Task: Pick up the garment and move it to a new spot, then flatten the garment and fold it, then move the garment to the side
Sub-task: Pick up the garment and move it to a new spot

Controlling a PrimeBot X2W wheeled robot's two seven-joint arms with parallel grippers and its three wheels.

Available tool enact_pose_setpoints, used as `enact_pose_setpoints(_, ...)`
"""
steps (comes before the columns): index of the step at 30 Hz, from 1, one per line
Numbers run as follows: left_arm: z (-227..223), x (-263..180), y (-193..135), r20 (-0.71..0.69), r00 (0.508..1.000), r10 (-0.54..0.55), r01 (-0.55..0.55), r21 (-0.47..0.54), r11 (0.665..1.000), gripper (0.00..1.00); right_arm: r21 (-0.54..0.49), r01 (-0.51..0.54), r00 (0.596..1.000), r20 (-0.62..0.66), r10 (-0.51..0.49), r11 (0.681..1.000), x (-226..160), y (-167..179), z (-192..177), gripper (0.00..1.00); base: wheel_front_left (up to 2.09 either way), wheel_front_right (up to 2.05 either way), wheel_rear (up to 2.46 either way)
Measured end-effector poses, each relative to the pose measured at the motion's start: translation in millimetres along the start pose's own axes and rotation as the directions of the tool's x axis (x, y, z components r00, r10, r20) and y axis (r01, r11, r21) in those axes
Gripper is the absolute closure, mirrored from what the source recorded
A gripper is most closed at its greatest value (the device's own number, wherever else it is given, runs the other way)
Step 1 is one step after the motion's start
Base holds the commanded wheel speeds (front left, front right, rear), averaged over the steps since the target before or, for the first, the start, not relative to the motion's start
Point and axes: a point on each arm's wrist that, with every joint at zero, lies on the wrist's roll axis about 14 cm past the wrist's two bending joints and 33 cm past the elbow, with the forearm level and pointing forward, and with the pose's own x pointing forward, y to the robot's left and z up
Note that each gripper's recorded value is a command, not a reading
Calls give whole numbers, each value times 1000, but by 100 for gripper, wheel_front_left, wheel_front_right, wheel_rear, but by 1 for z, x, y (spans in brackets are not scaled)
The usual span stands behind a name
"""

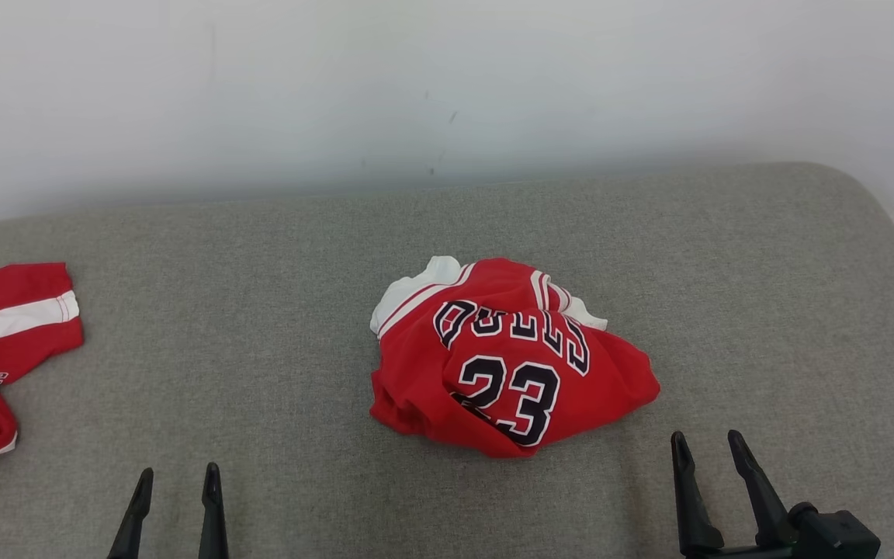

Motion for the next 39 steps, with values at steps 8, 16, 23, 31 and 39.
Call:
enact_pose_setpoints(8,-2,0,2,-4,1000,7,-7,-4,1000,0,1,-2,1000,-6,2,1000,1,1,-2,0,0,0,0)
enact_pose_setpoints(16,-3,2,3,-10,1000,10,-10,-4,1000,0,1,0,1000,-13,0,1000,1,0,-4,0,0,0,0)
enact_pose_setpoints(23,-4,2,5,-13,1000,15,-15,-1,1000,0,1,-1,1000,-13,1,1000,2,0,-4,0,0,0,0)
enact_pose_setpoints(31,-4,1,6,-12,1000,18,-18,-1,1000,0,-7,-8,1000,-10,8,1000,2,2,-3,0,0,0,0)
enact_pose_setpoints(39,-3,-1,7,-10,1000,20,-20,-1,1000,0,-20,-16,1000,-5,16,1000,1,4,-1,0,0,0,0)
